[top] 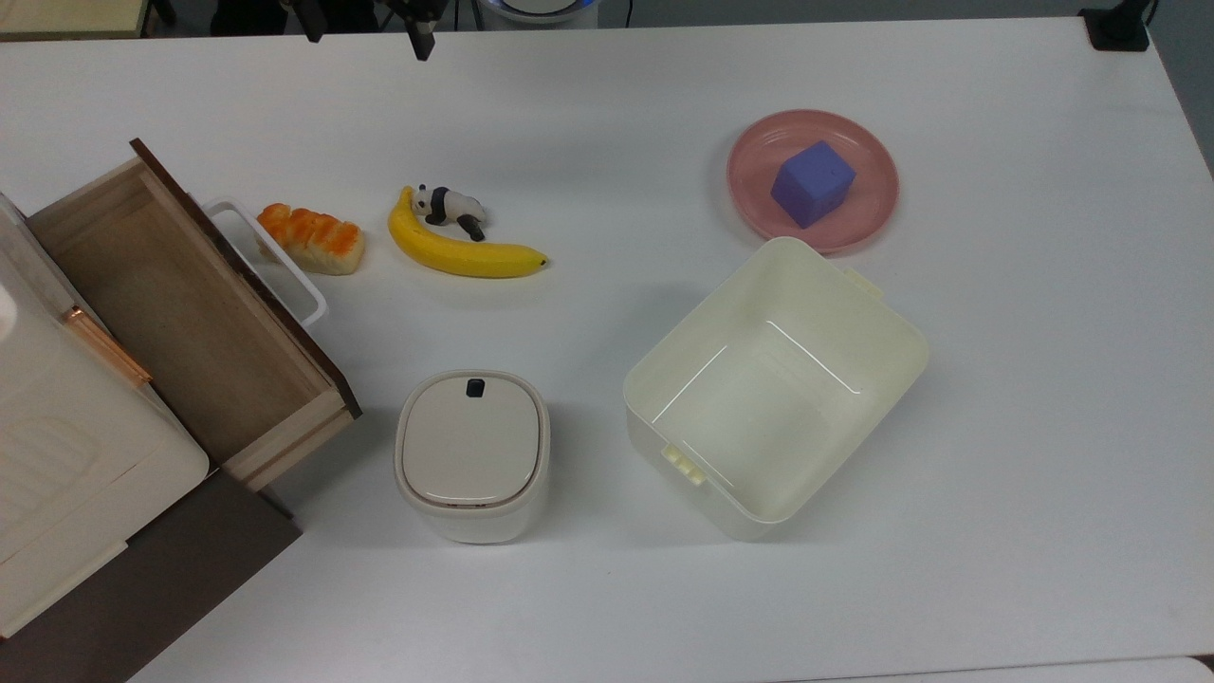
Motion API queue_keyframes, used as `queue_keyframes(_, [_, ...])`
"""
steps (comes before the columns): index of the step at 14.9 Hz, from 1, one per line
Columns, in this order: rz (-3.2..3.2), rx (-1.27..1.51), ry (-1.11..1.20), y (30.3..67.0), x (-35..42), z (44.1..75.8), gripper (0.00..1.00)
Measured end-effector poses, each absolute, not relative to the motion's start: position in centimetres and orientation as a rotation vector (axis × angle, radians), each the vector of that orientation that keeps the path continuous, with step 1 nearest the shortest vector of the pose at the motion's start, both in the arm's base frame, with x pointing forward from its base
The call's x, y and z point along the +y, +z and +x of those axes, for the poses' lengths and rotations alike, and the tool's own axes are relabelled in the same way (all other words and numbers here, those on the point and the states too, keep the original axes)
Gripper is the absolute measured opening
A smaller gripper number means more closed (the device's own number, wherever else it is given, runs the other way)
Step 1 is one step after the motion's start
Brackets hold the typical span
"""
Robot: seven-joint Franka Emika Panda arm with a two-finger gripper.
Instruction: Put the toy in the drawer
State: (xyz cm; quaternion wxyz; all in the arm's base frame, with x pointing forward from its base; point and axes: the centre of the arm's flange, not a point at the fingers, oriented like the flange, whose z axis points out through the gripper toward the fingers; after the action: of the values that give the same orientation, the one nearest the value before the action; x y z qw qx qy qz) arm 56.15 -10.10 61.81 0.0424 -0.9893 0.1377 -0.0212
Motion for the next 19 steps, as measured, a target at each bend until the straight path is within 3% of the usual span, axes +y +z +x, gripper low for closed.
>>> queue_keyframes(14, [-3.027, 0.417, -0.031, 61.3, -9.9, 56.0, 1.0])
queue_keyframes(19, [-3.077, 0.376, 0.085, 57.8, -9.3, 55.8, 1.0])
